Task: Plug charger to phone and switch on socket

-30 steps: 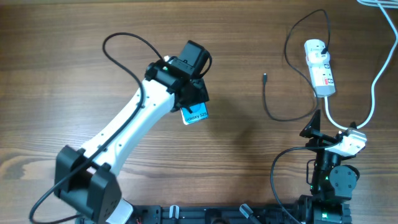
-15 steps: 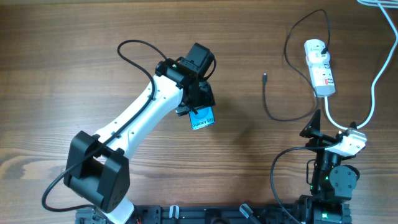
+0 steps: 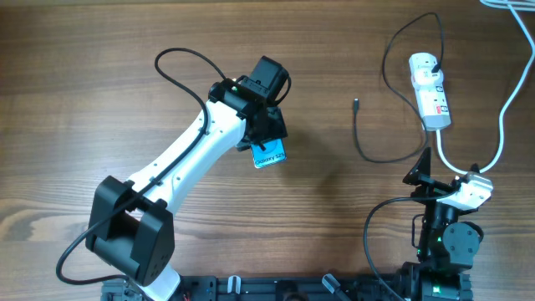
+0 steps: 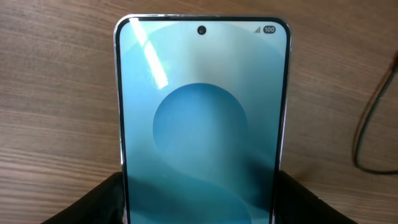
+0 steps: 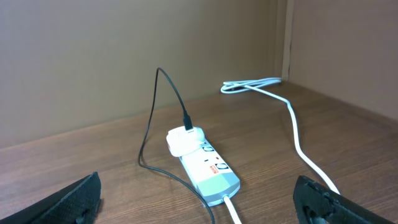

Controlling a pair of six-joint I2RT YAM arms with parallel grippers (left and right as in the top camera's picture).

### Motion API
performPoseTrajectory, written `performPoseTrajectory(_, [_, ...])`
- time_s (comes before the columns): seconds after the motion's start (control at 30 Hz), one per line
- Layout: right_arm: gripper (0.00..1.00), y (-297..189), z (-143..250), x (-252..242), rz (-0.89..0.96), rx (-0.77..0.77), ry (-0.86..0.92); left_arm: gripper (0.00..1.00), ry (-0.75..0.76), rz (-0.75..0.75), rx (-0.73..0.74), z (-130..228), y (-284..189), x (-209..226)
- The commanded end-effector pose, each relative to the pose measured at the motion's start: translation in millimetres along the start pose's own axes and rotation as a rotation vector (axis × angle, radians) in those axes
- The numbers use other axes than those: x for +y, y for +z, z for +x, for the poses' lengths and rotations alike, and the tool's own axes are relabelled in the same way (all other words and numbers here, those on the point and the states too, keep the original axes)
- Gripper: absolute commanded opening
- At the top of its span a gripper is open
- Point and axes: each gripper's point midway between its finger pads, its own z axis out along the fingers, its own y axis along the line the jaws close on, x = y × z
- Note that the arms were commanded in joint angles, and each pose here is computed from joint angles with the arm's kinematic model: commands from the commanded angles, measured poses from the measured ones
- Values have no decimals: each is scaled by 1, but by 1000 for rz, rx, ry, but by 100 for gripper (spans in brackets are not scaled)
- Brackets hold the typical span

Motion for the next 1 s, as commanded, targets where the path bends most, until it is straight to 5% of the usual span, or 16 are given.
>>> performPoseTrajectory(0.0, [100,0,0,2,-13,-1,-14,33,16,47,-71,-18,-5,-16])
performPoseTrajectory(0.33, [100,0,0,2,-13,-2,-13,35,114,-101,-175,-44,24,2])
performPoseTrajectory(0.97, [100,0,0,2,-13,-1,-13,36,247,-105,-76,-28,34,5])
